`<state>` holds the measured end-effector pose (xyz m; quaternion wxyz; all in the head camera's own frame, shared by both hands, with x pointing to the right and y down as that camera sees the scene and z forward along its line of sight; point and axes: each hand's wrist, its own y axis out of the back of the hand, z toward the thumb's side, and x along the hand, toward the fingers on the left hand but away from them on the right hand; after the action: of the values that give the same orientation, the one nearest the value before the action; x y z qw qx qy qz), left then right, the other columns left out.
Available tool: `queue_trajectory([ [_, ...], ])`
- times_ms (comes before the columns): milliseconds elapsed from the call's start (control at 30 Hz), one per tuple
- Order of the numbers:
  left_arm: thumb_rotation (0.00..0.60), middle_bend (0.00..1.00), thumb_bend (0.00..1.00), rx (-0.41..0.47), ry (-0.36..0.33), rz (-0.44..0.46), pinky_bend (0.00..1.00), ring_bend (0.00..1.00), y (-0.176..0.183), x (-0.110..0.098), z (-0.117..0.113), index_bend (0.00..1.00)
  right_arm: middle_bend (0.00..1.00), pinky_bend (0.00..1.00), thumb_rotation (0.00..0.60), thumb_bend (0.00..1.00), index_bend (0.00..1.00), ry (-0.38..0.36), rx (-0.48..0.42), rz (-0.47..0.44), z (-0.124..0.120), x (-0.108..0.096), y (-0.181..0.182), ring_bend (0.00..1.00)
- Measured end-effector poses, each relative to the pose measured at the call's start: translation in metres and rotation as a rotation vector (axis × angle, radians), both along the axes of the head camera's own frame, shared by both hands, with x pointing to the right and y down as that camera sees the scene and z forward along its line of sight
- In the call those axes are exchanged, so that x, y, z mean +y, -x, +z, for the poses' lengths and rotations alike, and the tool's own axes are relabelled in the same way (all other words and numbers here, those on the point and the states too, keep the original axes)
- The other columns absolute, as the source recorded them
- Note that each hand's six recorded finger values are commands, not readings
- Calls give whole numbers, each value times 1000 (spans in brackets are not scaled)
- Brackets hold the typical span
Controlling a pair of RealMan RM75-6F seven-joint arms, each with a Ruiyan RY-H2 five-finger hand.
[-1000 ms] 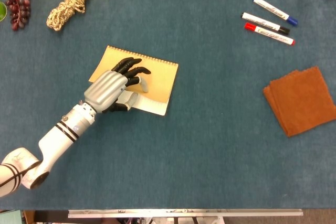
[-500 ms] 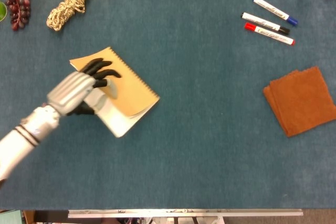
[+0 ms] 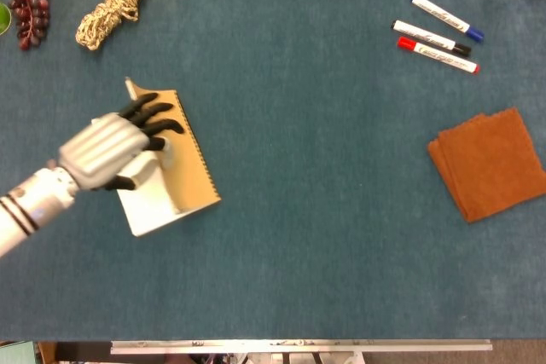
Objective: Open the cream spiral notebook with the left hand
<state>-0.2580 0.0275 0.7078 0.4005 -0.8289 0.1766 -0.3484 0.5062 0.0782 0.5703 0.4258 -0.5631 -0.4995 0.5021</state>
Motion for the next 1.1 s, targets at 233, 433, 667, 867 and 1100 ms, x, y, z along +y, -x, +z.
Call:
queue_trajectory([
  [233, 600, 215, 560, -2, -37, 178, 0, 70, -68, 4, 6, 614, 268, 292, 600, 232, 310, -8, 1, 17, -3, 5, -7, 184],
  [433, 600, 202, 560, 2, -30, 231, 0, 69, -108, -1, 12, 593, 268, 292, 600, 232, 311, -10, 5, 39, -5, 9, -15, 184],
  [667, 600, 190, 559, 1, 3, 214, 0, 69, -133, -11, 21, 535, 268, 292, 600, 232, 310, -7, 5, 52, -4, 12, -20, 184],
  [867, 600, 180, 560, -12, 45, 183, 0, 69, -143, -21, 29, 486, 268, 292, 600, 231, 311, -3, 0, 48, -2, 11, -20, 184],
  [1100, 600, 160, 560, -15, 123, 126, 0, 68, -152, -25, 41, 409, 268, 292, 600, 231, 310, 2, -5, 51, 0, 11, -22, 184],
])
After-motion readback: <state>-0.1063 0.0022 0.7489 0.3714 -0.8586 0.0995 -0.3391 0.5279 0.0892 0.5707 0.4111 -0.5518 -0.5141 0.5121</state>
